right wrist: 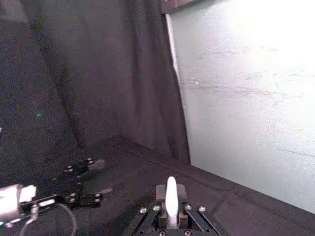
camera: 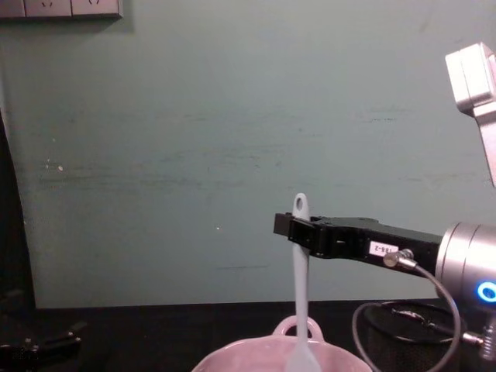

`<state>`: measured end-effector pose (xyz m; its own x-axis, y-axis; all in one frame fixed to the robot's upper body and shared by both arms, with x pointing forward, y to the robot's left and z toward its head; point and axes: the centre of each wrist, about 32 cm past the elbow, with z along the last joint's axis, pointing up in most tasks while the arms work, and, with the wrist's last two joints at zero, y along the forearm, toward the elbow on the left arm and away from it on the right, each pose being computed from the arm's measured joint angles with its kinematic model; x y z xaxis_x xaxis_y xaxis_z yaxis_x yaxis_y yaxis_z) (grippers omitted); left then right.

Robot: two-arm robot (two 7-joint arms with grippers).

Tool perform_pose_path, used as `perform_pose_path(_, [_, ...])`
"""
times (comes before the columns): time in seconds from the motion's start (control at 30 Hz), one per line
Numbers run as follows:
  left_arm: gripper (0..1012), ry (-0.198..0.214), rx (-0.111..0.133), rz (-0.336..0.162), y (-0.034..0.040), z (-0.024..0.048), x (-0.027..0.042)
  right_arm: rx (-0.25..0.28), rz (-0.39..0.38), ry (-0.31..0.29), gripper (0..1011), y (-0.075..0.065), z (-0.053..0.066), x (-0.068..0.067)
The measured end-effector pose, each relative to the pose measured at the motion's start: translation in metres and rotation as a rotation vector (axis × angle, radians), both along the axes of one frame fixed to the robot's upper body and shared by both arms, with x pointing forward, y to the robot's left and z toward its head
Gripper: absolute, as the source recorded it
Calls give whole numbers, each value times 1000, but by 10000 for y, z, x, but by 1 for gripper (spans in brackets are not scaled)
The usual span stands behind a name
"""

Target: Use the one hand to pick up the spoon and stir the clear water in the bowl.

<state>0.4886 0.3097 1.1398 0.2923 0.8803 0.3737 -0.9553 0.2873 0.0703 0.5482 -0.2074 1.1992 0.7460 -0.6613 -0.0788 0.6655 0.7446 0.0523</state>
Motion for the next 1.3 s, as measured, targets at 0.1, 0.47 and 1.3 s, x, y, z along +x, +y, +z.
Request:
perform_pose_path(0.1, [1011,0,0,0,0,0,0,4,17,-3,116,50,1,-46])
perform_pose_path(0.47, [1011,0,0,0,0,0,0,15,79,-1,114,289,-16,-23])
perform_pose_path(1.3, [1011,0,0,0,0,0,0,29,-12,-5,114,111,21,348])
